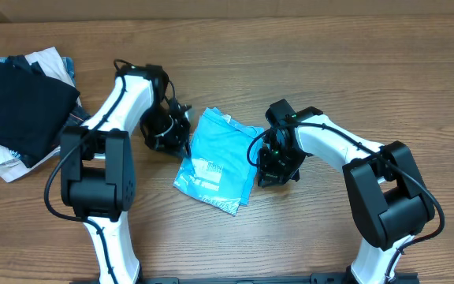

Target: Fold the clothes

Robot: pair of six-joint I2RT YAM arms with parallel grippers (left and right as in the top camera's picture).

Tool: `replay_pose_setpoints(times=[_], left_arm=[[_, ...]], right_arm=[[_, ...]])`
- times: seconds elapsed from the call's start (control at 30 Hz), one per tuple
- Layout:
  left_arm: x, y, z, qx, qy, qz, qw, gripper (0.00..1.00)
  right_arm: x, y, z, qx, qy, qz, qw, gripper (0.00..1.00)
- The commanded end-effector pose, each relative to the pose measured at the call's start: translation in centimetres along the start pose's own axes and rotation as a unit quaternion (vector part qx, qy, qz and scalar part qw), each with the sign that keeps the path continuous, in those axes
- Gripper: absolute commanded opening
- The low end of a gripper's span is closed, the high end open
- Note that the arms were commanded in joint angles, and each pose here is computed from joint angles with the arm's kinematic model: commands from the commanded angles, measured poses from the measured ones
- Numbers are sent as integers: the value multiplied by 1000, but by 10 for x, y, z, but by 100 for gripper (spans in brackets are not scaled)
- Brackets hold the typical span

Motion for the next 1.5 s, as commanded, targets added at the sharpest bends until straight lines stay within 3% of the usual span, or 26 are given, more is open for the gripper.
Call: replay_pose_setpoints(times=[0.0, 0.3, 0.37, 0.43, 0.47, 0.63, 0.83, 0.97, 1.47], left_arm=[[-7, -10, -1, -11, -2, 7, 1000, 24], [-23, -22, 0, -2, -20, 27, 999, 30], [-23, -22, 0, -1, -20, 28, 999, 24], [-23, -22, 0, -2, -20, 26, 999, 8], [-23, -22, 0, -2, -20, 26, 999, 4], [-23, -26, 6, 32, -1, 37, 999, 4], [-23, -25, 5, 35, -1, 35, 999, 4], [-23, -25, 5, 34, -1, 35, 999, 4], [-23, -26, 5, 35, -1, 37, 999, 4]], right_arm=[[0, 1, -2, 1, -3, -1, 1000, 11], [0, 0, -2, 1, -3, -1, 1000, 12], [0, 0, -2, 1, -3, -1, 1000, 12], [0, 1, -2, 1, -3, -1, 1000, 12], [0, 0, -2, 1, -3, -1, 1000, 12], [0, -2, -1, 11, 4, 6, 1000, 10], [12, -5, 30, 89, 96, 24, 991, 10], [21, -15, 56, 130, 177, 44, 975, 27], [5, -18, 44, 135, 124, 43, 982, 28]])
Point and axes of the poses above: each gripper's point midway between its finger pads, its own x axis back along the fingers, its own z axis along the line the jaws close on, y = z × x, the point moved 3 cm from there along x, back along the fingers, and after that the axes turned 2 degrees about x, right-handed, at the moved point
